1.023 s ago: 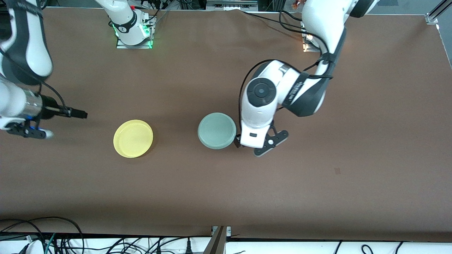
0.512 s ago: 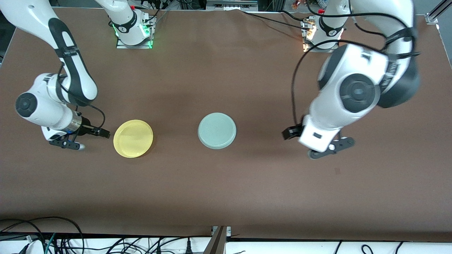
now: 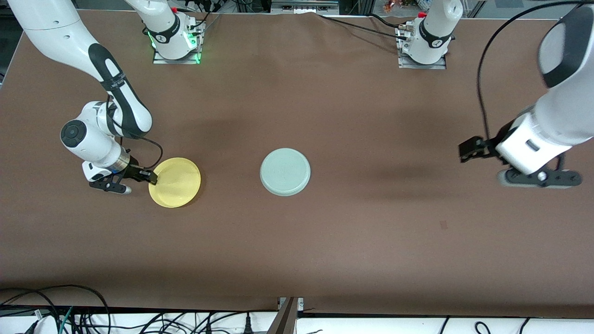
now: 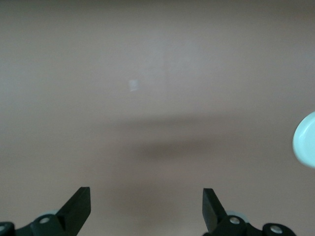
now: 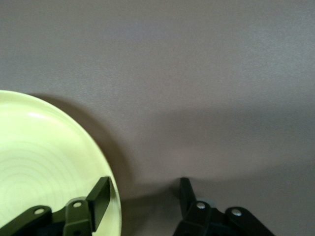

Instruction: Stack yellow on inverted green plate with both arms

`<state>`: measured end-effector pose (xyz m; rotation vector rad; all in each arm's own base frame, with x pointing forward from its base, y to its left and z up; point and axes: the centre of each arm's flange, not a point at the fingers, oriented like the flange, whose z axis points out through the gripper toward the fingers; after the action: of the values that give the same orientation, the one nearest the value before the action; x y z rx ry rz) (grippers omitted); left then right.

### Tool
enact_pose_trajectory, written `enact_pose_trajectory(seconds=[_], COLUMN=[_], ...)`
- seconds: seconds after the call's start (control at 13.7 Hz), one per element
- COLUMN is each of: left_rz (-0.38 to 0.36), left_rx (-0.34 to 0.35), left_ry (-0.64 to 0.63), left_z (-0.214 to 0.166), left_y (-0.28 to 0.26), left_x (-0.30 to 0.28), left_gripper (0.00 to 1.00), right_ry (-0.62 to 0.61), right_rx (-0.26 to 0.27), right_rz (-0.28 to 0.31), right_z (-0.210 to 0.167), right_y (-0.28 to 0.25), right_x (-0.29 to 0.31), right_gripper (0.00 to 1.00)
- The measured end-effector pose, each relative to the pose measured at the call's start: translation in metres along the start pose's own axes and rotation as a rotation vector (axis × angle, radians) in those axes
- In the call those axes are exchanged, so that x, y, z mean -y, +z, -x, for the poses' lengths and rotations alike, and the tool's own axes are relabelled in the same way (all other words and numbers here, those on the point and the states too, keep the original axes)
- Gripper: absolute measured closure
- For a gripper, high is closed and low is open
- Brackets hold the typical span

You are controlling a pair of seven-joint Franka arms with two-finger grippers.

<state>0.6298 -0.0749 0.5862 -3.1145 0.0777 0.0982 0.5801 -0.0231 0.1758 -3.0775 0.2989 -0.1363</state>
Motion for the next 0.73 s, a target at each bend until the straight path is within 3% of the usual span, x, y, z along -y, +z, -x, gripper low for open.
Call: enact_pose_trajectory(seconds=[0.22,0.37,0.73], left_rz=[0.016,0.025,0.028], left_rx=[-0.033,-0.027,-0.011], left_ry=[0.026,0.027,0.026], left_z=[0.047,0.064,0.068], left_y=[-0.003,0.006,0.017], left_x=[0.038,0.058,0.078], left_gripper=[0.0,0.0,0.0], right_ry=[-0.006,-0.011,0.083], right_rx=[-0.006,-0.015,-0.033], right_rz=[-0.005,-0.009,-0.038], right_z=[-0.001,-0.002,-0.009], right_y=[-0.003,-0.009,-0.031], right_x=[0.005,0.008,0.03], right_gripper=[0.77,0.94,0.97])
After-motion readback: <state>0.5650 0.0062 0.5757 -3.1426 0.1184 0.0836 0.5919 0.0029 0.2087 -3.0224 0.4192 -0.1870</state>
